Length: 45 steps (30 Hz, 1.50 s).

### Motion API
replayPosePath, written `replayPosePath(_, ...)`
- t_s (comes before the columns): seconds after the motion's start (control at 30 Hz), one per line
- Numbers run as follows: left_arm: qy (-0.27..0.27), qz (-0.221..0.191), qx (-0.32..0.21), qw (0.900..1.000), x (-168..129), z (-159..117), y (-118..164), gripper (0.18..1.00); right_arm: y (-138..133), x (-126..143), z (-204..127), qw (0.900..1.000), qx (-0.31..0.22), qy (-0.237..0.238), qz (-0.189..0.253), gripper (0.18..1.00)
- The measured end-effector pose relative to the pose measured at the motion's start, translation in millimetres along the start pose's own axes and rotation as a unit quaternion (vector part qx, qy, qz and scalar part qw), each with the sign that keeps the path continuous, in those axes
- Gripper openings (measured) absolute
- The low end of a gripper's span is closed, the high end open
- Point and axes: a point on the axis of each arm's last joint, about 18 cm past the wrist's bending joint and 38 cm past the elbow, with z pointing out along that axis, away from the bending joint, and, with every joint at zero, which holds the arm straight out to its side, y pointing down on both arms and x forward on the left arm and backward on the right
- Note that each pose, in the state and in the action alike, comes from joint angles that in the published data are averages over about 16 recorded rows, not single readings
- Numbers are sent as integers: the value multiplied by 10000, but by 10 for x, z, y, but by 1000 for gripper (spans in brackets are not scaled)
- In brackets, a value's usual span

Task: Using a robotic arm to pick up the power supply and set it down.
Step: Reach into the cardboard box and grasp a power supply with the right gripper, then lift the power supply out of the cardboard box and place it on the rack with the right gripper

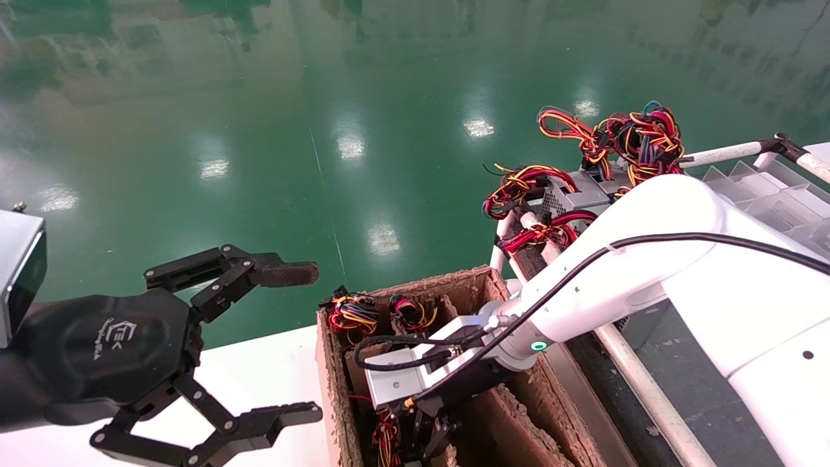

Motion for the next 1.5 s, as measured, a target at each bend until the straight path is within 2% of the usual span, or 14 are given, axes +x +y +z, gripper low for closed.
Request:
replayPosePath(0.17, 0, 0, 0, 10000, 0, 0, 0, 1001, -13, 11, 29, 10000, -38, 10, -78, 920)
replayPosePath(0.4, 0, 0, 0, 10000, 0, 0, 0, 1001, -40, 8, 51, 9999, -79, -27, -150, 819)
replayPosePath(1.13, 0, 0, 0, 10000, 0, 0, 0, 1001, -50, 28, 25, 9993, -215, -60, -314, 347)
replayPosePath(1.33, 0, 0, 0, 10000, 0, 0, 0, 1001, -47, 37, 16, 9992, -216, -37, -341, 271)
replayPosePath(1.5, 0, 0, 0, 10000, 0, 0, 0, 1001, -47, 40, 7, 9991, -202, -22, -363, 240)
